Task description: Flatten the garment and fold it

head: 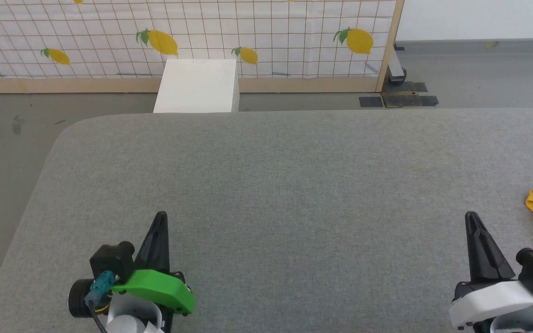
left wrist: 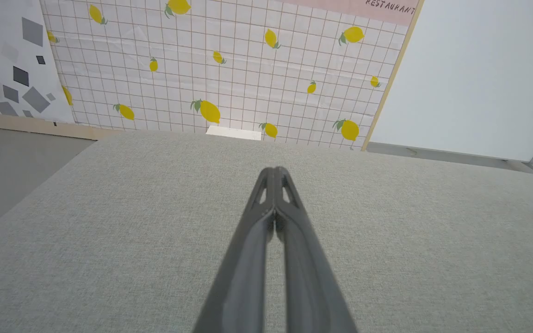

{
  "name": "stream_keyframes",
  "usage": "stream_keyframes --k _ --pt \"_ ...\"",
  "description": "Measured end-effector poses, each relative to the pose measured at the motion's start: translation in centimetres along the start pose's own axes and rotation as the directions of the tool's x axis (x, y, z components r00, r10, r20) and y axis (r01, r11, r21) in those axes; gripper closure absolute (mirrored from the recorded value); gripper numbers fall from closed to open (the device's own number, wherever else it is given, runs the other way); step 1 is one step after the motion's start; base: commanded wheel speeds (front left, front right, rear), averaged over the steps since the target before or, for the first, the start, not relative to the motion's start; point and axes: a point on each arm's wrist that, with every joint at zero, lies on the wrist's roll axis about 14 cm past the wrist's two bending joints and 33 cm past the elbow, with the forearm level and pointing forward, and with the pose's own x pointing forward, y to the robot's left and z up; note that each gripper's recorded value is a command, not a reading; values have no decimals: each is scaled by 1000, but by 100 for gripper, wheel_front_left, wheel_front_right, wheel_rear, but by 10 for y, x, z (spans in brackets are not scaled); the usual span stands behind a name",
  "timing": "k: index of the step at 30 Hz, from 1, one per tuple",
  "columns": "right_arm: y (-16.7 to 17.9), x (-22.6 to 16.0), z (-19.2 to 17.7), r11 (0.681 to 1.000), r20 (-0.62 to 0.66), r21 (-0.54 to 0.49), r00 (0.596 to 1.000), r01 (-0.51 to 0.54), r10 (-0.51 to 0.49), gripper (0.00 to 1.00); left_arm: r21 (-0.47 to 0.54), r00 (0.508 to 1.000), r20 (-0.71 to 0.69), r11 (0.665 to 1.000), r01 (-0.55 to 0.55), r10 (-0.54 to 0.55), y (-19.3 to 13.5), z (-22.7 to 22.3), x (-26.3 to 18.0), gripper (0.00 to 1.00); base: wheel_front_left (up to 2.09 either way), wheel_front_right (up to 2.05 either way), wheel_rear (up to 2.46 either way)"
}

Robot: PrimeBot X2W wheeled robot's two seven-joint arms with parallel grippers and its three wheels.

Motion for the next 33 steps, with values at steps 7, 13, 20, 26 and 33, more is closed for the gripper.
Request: stream_keyframes --k 7,13,20,26,33 --pt "3 1 -2 1000 -9 -5 1000 -8 8 100 13 1000 -3 1000 -1 1 1 2 1 100 0 0 0" --pt "5 1 -3 1000 -19 -12 1000 -16 16 100 25 1000 -2 1000 -4 4 2 4 1 100 0 0 0" --pt "8 3 -4 1000 -24 -19 999 -25 24 100 33 1000 -12 999 -13 13 4 3 -1 100 0 0 0" --pt "11 5 -4 999 -30 -26 999 -36 35 100 61 1000 -14 998 -13 14 4 6 0 100 0 0 0" --pt "15 7 -4 998 -34 -34 998 -46 45 100 74 1000 -20 997 -18 19 5 7 0 100 0 0 0"
